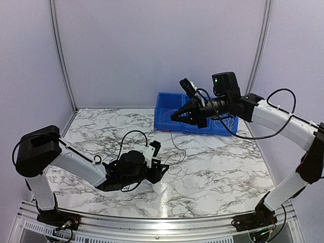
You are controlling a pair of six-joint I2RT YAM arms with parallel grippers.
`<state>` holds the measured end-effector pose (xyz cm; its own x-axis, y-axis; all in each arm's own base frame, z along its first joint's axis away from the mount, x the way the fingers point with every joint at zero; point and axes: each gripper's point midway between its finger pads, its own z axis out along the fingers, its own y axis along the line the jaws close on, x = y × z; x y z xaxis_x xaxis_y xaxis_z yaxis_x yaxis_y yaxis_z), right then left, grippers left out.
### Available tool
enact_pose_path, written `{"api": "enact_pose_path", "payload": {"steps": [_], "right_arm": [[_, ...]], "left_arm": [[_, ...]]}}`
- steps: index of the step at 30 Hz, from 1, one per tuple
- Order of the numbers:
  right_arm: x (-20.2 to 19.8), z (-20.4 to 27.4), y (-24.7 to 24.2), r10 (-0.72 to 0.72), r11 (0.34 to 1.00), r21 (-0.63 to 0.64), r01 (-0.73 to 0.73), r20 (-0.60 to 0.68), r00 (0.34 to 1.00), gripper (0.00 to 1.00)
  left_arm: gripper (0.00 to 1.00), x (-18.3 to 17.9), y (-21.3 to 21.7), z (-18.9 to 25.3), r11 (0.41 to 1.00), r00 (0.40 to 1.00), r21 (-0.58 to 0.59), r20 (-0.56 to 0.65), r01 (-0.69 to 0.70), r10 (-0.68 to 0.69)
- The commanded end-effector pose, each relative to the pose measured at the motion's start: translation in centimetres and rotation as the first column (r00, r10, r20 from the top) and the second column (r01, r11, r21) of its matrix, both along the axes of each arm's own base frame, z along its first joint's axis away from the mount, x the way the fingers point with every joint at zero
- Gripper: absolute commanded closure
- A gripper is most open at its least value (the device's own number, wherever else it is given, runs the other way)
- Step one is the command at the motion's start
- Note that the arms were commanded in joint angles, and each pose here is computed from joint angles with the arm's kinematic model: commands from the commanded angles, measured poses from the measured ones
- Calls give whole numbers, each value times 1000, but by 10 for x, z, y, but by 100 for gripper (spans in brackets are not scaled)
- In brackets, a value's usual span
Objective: Untangle the cables
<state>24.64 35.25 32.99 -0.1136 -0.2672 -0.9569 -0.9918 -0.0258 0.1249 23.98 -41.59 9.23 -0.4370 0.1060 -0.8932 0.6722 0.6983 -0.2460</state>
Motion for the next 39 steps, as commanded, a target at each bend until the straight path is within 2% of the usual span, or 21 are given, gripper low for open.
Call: {"api": "enact_pose_path", "payload": {"steps": [1,5,7,16,17,20,23,29,39], "right_arm": [[-1,27,-1,-3,999,46,1,40,999,100],[0,30,-3,-12,999,45,9,51,999,100],[1,33,-3,-18,999,44,15,62,998,100],[7,65,-9,-46,997,67,39,109,993,100],[8,66,-9,-46,997,69,39,108,993,100],[8,63,-9,-45,997,63,39,94,995,100],[7,59,-9,-45,997,61,40,86,995,100],[8,58,-9,-49,997,58,44,81,996,100],[3,52,-11,-43,998,55,40,62,997,100]], "left_arm": [[58,9,-25,8,999,999,-45,38,28,-27],[90,13,-33,-1,998,999,-48,25,35,-34],[100,12,-31,-6,998,999,-55,22,31,-30],[100,5,-16,-29,996,999,-86,-36,4,-7],[96,5,-14,-28,996,999,-90,-38,-5,2],[70,5,-2,-26,995,998,-93,-47,-43,39],[56,6,6,-28,993,996,-91,-55,-72,67],[46,9,-5,-17,992,998,-112,-29,-54,51],[42,35,-14,4,979,992,-164,24,-120,126]]}}
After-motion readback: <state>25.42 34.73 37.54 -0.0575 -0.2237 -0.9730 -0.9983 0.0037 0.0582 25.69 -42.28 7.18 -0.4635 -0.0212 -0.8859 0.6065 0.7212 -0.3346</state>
